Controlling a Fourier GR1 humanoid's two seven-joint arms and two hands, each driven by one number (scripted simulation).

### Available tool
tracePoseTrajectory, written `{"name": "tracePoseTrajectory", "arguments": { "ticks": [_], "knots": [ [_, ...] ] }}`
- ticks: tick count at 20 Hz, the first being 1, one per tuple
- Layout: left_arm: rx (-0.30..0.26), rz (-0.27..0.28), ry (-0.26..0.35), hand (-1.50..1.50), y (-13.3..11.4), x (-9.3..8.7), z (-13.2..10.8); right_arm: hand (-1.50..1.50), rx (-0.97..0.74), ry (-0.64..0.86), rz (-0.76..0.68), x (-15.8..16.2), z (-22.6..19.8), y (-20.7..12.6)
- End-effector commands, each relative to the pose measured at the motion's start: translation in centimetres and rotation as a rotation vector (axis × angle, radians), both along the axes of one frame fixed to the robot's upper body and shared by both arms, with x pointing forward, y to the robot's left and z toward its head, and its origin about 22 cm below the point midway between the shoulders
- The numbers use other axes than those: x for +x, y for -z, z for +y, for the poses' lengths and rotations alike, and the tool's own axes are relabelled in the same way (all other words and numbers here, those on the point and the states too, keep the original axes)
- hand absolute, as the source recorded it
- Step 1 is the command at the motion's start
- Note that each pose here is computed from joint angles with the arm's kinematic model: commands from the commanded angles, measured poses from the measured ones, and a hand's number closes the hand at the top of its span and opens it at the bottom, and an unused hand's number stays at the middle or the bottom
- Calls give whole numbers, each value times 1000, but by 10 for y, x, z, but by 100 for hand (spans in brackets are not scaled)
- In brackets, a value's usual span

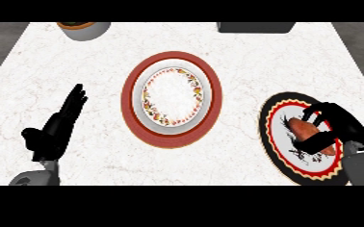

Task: Pick the sweet potato from the plate and place it in the plate

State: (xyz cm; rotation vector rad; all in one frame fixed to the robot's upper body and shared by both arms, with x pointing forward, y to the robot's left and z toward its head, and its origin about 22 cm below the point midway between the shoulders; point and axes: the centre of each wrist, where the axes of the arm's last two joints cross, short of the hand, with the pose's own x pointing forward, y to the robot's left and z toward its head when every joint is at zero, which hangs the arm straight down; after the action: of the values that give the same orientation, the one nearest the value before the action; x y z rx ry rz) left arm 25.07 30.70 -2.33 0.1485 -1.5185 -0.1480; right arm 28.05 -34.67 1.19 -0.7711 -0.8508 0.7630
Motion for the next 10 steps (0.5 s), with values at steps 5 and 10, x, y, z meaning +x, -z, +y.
{"name": "tracePoseTrajectory", "arguments": {
  "ticks": [5,10],
  "knots": [
    [5,4,-22,0,-15,6,-8,150,-93,-5,-193,-47,42,-3],
    [9,28,-54,0,8,-15,9,150,-129,72,-300,-115,100,3]
  ]
}}
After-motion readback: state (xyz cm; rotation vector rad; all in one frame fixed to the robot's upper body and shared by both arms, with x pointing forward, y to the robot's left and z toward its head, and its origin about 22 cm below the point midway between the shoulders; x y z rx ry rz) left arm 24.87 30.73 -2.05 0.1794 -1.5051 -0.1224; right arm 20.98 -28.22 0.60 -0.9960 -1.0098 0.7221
